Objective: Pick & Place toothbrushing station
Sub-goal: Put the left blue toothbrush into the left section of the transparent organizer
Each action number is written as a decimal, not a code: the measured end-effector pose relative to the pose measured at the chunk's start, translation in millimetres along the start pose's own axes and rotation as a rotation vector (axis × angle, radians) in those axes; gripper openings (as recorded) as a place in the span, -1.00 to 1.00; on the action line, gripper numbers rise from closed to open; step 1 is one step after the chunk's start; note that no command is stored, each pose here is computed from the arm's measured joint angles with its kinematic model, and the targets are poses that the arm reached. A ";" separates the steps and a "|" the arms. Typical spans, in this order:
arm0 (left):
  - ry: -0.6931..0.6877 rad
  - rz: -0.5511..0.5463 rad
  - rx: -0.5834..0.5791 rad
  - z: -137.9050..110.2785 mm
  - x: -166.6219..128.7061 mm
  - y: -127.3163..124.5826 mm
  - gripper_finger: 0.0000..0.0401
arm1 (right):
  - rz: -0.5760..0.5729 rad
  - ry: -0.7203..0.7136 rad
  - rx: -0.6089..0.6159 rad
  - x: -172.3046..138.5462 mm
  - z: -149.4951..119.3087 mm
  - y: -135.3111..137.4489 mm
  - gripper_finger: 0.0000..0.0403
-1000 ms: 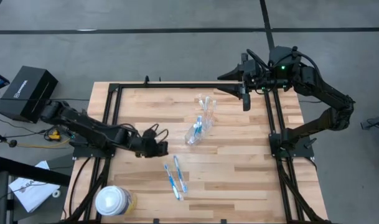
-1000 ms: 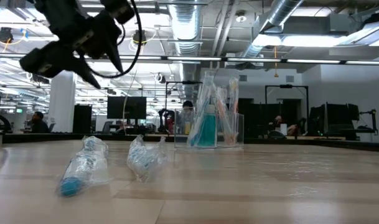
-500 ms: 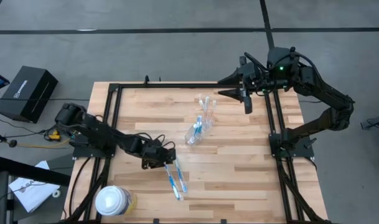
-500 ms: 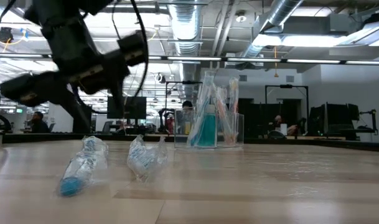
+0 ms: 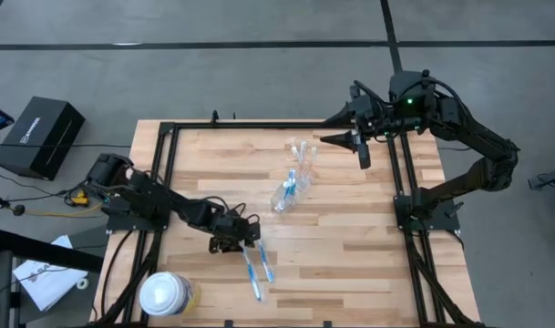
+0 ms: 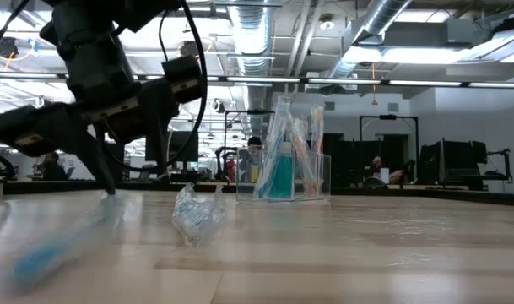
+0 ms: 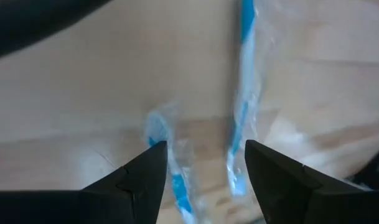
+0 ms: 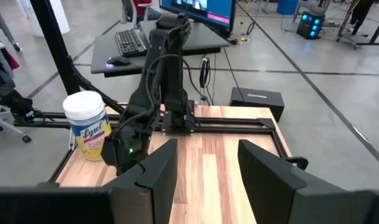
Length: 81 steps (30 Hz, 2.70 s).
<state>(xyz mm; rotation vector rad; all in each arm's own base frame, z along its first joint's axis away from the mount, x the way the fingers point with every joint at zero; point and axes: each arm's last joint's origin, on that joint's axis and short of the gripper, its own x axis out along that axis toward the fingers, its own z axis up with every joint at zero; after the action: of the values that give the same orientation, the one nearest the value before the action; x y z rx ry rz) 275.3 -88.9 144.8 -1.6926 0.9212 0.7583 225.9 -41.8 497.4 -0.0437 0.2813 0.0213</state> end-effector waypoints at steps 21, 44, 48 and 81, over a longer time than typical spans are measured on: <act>0.047 0.033 0.002 -2.5 -15.2 1.5 0.04 | 0.001 0.005 -0.035 0.0 -0.5 0.1 -0.21; 0.042 0.019 -0.061 6.0 14.9 12.9 0.03 | 0.002 0.005 -0.050 -0.1 -0.6 -0.4 -0.21; 0.066 0.003 -0.058 5.3 21.1 11.4 -0.06 | 0.001 0.004 -0.050 -0.1 -0.5 -0.5 -0.21; -0.538 -0.581 0.207 5.4 -49.6 -29.1 -1.00 | -0.036 0.005 -0.039 -1.7 -1.3 -9.3 -0.21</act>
<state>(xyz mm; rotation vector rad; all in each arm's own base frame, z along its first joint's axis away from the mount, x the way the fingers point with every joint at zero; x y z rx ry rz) 274.7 -67.6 198.5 -1.3653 0.1119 0.6395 224.1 -51.2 497.0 -0.0876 0.2852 -0.0094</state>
